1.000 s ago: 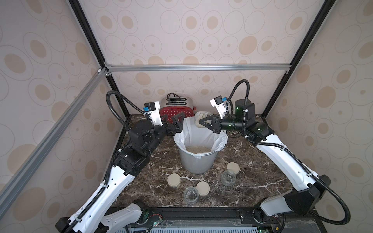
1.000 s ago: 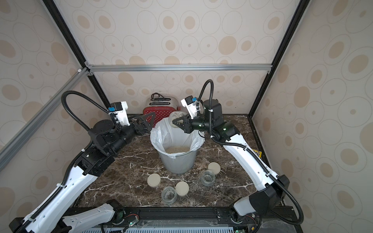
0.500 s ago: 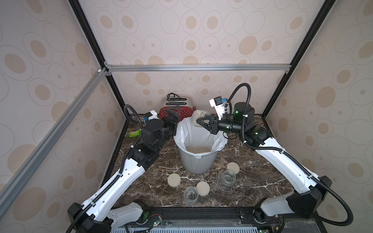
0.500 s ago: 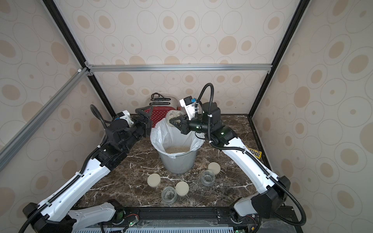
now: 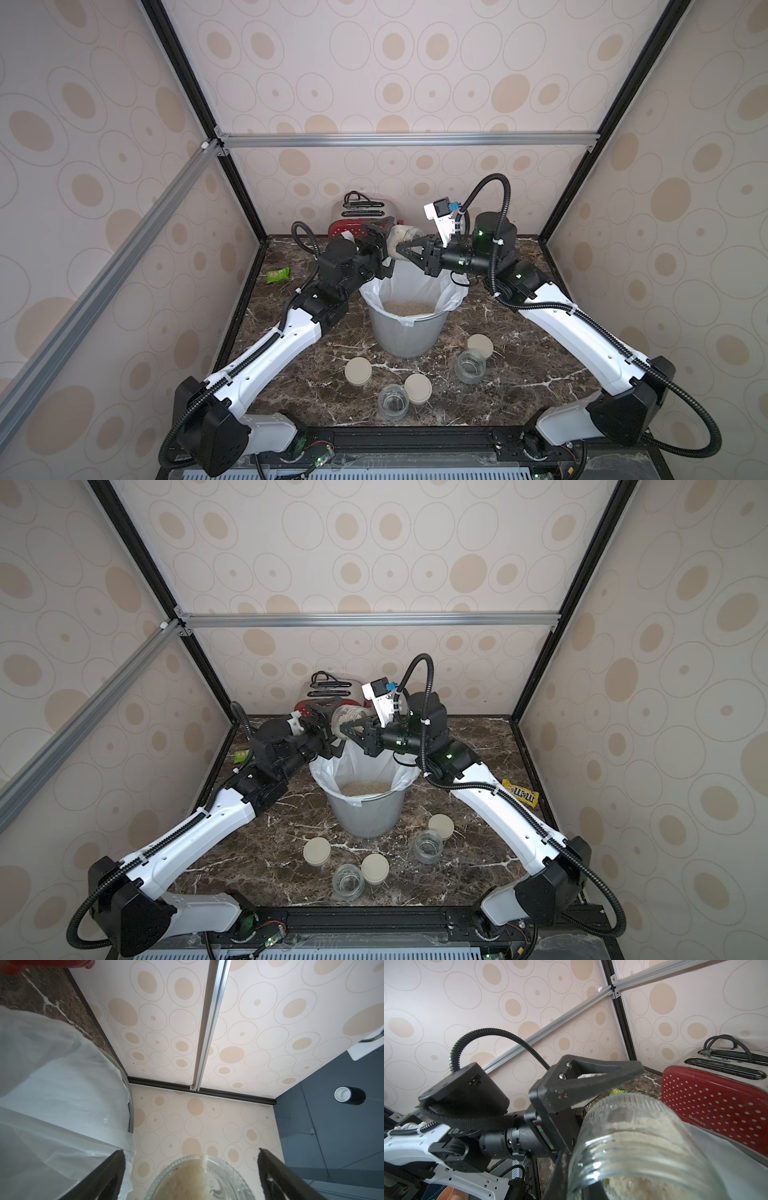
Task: Empty moldy rice from jars
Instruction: Pour the moldy rice from the jar into the trash bin.
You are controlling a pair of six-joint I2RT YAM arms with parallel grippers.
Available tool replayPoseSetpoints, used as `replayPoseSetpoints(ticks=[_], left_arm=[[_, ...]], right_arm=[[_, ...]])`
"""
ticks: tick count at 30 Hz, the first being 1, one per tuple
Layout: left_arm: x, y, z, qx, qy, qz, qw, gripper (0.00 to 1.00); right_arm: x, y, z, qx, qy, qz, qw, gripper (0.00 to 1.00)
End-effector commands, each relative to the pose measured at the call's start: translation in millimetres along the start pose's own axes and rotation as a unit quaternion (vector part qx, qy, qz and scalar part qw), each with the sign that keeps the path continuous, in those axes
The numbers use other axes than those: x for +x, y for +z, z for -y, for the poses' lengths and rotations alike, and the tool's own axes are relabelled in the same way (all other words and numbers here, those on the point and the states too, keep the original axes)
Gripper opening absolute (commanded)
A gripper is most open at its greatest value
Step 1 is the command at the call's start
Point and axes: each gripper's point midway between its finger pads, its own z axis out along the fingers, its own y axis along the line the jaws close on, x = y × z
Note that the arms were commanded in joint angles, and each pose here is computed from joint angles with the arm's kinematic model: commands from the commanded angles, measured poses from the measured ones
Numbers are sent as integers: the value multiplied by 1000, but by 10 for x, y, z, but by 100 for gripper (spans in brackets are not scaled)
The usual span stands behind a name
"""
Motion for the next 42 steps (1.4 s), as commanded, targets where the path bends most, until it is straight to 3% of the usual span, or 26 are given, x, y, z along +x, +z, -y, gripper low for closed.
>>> replayPoseSetpoints(ticks=[1, 10, 18, 26, 31, 38, 39, 42], left_arm=[[154, 15, 228, 43, -38, -30, 998, 99], [453, 176, 152, 49, -64, -79, 994, 99], [486, 214, 186, 75, -60, -89, 991, 98], [377, 151, 159, 78, -48, -60, 994, 77], [358, 143, 169, 86, -42, -56, 994, 58], [337, 131, 253, 96, -15, -51, 994, 50], [340, 123, 279, 98, -6, -50, 994, 49], [330, 96, 331, 93, 22, -47, 994, 48]], right_arm=[[-177, 25, -97, -18, -22, 37, 999, 0], [-151, 51, -76, -18, -15, 39, 999, 0], [-78, 24, -46, -12, -9, 34, 999, 0], [-101, -17, -79, -10, -15, 36, 999, 0], [-83, -21, -72, -9, -13, 34, 999, 0], [-56, -46, -37, 3, -15, 35, 999, 0], [-44, -51, -21, 7, -14, 33, 999, 3], [-18, -97, 23, 25, -12, 34, 999, 34]])
